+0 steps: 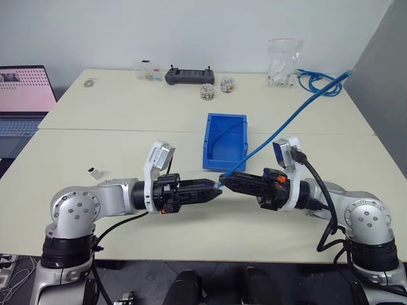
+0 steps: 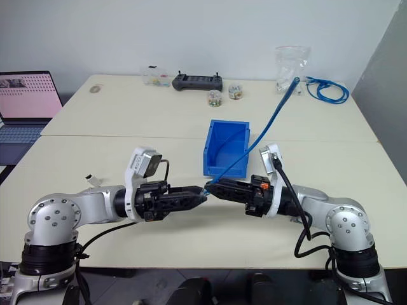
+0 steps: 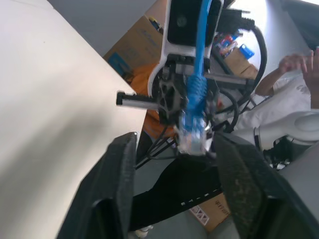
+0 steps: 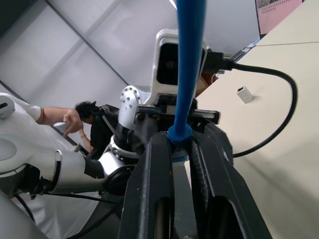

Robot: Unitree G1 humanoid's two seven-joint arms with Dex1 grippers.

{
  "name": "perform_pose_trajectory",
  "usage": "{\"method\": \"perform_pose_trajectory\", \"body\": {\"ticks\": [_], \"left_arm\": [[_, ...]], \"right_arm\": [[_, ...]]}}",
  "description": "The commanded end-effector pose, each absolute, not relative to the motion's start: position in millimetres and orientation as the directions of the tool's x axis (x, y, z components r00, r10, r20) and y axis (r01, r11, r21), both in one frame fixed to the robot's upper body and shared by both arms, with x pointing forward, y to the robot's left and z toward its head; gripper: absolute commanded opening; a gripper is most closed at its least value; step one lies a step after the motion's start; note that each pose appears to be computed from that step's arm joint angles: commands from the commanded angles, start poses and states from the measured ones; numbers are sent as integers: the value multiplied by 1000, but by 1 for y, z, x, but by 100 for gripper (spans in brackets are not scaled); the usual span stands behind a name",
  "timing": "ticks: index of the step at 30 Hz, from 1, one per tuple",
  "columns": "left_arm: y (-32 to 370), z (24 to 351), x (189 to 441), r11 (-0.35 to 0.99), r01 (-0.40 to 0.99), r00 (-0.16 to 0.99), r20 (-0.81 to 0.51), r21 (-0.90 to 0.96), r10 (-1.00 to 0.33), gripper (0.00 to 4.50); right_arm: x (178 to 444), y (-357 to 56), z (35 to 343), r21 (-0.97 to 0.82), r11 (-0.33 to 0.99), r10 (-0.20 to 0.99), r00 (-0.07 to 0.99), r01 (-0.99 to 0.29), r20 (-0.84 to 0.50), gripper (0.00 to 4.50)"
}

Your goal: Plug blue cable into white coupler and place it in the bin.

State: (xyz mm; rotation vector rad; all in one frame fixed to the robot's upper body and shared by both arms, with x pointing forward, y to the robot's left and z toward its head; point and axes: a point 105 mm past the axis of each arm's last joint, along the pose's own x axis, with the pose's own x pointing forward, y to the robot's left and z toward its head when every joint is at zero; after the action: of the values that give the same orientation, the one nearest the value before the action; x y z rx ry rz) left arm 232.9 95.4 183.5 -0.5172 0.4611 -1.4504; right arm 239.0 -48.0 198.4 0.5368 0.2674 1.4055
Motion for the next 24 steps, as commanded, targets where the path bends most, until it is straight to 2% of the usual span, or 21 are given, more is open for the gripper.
{"method": "perform_pose_trajectory", "body": {"ticks": [1, 6, 8, 13, 14, 15, 16, 17, 19, 20, 21, 22, 24], "left_arm": [[99, 190, 225, 62, 875, 65, -10, -481, -998, 311], [105, 189, 219, 111, 917, 98, -52, -384, -994, 311], [108, 180, 219, 179, 925, 155, -98, -336, -983, 311], [129, 138, 232, 490, 842, 439, -242, -226, -866, 311], [136, 131, 232, 546, 816, 492, -267, -192, -829, 346], [149, 122, 237, 645, 754, 595, -290, -120, -750, 350], [157, 117, 239, 703, 708, 658, -299, -68, -691, 382], [177, 109, 248, 810, 586, 777, -299, 22, -554, 398], [217, 100, 257, 947, 301, 928, -263, 111, -264, 428], [236, 95, 257, 978, 154, 963, -244, 138, -117, 450], [253, 90, 256, 989, 27, 973, -232, 142, 7, 450], [264, 86, 254, 988, -65, 969, -225, 142, 96, 450], [274, 81, 253, 977, -165, 957, -216, 133, 191, 450]], "right_arm": [[246, -49, 206, 440, 104, 970, 190, -892, 154, 16], [258, -51, 204, 419, 154, 958, 240, -895, 159, 16], [261, -52, 204, 410, 166, 954, 251, -897, 163, 16], [264, -52, 202, 393, 183, 952, 262, -901, 157, 16], [263, -52, 201, 392, 184, 953, 262, -901, 154, 16], [263, -52, 200, 393, 185, 953, 262, -901, 151, 16], [263, -52, 198, 394, 186, 953, 262, -900, 149, 16], [262, -51, 196, 396, 186, 954, 261, -899, 145, 16], [262, -49, 193, 399, 184, 956, 259, -898, 141, 16], [262, -48, 192, 399, 183, 956, 257, -899, 141, 16], [263, -47, 192, 399, 181, 956, 255, -899, 142, 16], [263, -46, 192, 398, 178, 957, 253, -900, 144, 16], [264, -44, 193, 396, 173, 958, 248, -902, 146, 16]]}}
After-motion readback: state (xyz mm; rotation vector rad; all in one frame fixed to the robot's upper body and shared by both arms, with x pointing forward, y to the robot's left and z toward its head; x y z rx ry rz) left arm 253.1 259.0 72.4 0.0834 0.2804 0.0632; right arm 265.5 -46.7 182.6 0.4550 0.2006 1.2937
